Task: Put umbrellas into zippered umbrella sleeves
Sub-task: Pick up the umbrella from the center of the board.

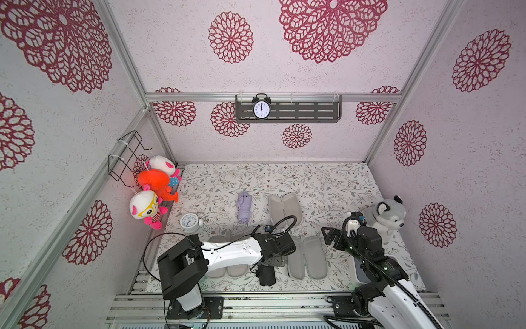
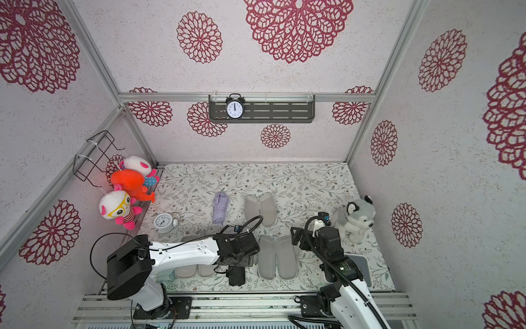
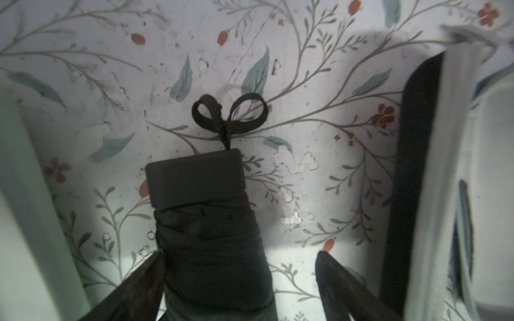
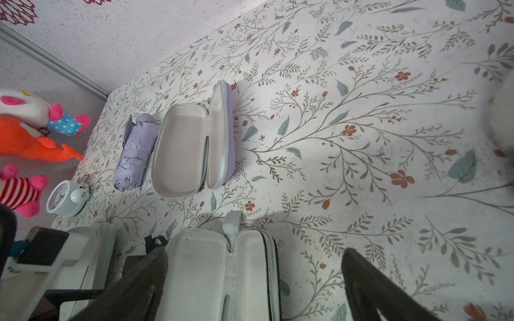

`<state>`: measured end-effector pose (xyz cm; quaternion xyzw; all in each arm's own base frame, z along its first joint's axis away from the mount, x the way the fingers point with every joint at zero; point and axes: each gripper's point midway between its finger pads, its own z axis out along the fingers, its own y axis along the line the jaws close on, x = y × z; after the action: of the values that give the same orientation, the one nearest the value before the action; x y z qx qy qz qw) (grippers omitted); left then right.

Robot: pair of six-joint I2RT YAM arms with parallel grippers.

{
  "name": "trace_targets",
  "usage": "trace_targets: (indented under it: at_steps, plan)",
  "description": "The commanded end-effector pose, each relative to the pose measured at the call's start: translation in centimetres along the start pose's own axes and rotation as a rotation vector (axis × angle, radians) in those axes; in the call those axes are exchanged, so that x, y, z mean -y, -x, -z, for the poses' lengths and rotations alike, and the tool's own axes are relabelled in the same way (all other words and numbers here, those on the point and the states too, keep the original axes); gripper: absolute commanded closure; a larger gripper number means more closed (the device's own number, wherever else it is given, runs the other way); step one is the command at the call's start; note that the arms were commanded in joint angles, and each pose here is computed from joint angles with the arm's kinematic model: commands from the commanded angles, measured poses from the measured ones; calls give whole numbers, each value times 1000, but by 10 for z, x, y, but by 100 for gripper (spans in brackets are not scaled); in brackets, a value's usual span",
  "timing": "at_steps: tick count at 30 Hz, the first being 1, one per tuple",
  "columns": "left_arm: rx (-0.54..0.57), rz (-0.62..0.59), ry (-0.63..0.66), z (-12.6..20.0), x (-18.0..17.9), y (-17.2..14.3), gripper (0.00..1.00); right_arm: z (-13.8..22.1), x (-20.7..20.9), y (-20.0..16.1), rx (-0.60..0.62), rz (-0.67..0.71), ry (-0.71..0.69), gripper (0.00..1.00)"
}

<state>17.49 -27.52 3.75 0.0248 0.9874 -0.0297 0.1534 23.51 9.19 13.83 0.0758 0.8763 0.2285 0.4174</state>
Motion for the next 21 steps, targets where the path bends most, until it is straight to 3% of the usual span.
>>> trace_targets:
  at_steps: [1,7,17,21]
  plan:
    - [-2,42,56,0,-16,-6,13,0,-2,1,15,7,14,1]
    - [-52,41,41,-25,-7,-18,16,3,-6,4,27,9,32,1]
    - [-59,31,44,-30,-7,-20,36,3,-5,4,29,8,30,1]
    - [-13,19,54,-16,-5,-5,44,3,-6,3,30,9,38,1]
